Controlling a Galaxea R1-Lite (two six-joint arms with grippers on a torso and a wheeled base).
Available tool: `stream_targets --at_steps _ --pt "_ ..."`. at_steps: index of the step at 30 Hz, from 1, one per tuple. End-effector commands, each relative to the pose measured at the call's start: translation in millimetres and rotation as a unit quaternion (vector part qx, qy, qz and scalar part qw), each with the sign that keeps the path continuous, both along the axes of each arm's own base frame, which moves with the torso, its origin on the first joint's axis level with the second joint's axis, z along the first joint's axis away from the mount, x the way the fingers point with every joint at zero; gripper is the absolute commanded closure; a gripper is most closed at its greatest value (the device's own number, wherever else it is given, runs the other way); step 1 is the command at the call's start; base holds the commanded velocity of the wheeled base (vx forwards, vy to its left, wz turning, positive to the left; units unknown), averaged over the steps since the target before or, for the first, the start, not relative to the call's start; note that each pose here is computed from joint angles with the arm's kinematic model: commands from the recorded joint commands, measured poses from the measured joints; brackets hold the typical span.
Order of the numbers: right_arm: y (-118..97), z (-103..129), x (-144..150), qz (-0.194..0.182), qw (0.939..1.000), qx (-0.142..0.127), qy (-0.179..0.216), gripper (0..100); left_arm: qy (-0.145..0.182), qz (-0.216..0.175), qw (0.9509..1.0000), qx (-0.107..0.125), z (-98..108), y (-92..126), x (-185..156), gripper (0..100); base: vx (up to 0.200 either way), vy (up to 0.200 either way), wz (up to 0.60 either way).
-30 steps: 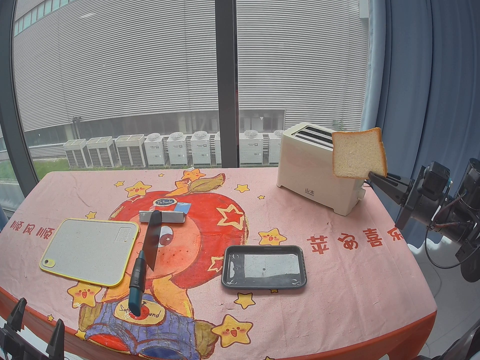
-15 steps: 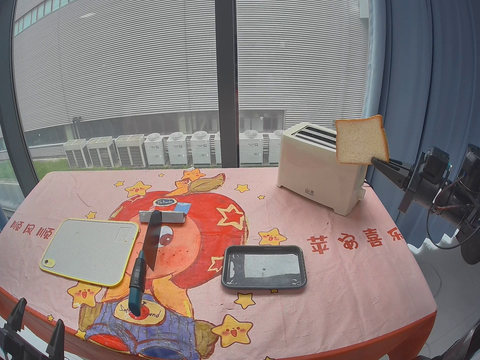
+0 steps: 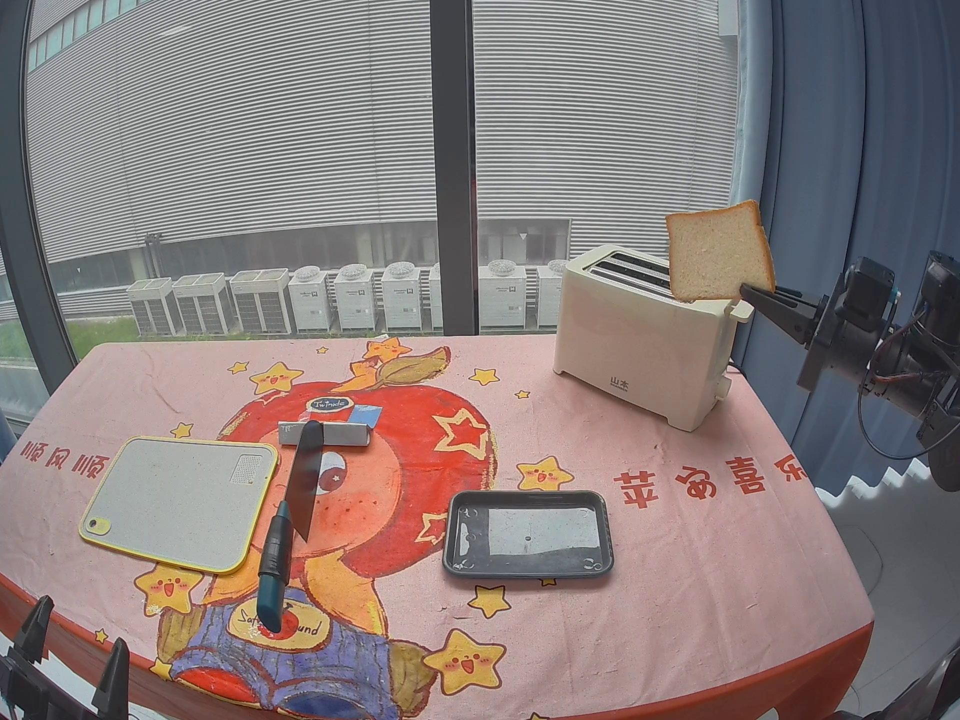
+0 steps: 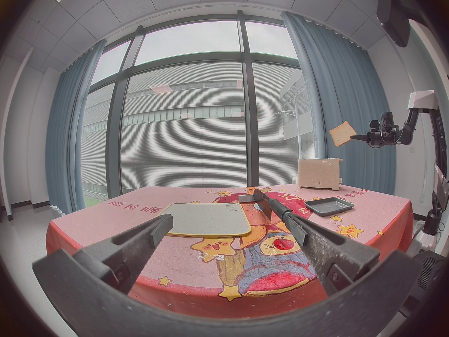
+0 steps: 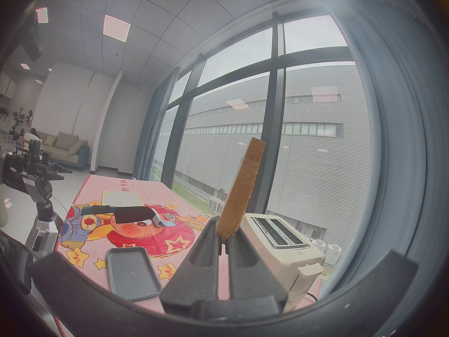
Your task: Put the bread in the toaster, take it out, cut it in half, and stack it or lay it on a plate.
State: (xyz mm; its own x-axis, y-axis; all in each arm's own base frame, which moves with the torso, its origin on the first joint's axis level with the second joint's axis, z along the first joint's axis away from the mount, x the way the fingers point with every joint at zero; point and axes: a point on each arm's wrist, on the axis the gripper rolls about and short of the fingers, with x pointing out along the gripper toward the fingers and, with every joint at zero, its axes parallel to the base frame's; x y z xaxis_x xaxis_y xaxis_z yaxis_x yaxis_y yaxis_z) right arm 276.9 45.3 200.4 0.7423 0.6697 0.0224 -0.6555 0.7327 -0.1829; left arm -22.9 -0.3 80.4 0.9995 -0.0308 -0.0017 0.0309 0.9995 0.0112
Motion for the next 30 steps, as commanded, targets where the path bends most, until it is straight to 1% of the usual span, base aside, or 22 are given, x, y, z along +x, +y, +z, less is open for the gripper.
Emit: stream_targets --at_steps 1,3,11,13,19,22,30 --pt "-1 9 2 -0.002 0.9999 0.001 -0.015 100 0.001 0.000 1.0000 0.000 -5 0 0 0 0.000 0.000 0.00" --pt "-1 12 3 -0.002 0.9999 0.002 -0.016 100 0.001 0.000 1.0000 0.000 -5 0 0 0 0.000 0.000 0.00" --pt "-1 20 1 -0.002 1.0000 -0.001 0.002 100 0.001 0.000 1.0000 0.001 -5 0 0 0 0.000 0.000 0.00" --pt "-1 24 2 -0.002 1.0000 -0.001 -0.001 100 0.001 0.000 1.0000 0.001 -5 0 0 0 0.000 0.000 0.00" --pt "-6 35 7 -0.009 0.9999 -0.003 0.009 100 0.001 0.000 1.0000 0.001 -5 0 0 0 0.000 0.000 0.00" --pt "-7 39 10 -0.006 1.0000 -0.007 0.001 100 0.001 0.000 1.0000 0.000 -5 0 0 0 0.000 0.000 0.00" --pt "-8 42 13 -0.007 0.9999 -0.007 -0.004 100 0.001 0.000 1.0000 0.001 -5 0 0 0 0.000 0.000 0.00"
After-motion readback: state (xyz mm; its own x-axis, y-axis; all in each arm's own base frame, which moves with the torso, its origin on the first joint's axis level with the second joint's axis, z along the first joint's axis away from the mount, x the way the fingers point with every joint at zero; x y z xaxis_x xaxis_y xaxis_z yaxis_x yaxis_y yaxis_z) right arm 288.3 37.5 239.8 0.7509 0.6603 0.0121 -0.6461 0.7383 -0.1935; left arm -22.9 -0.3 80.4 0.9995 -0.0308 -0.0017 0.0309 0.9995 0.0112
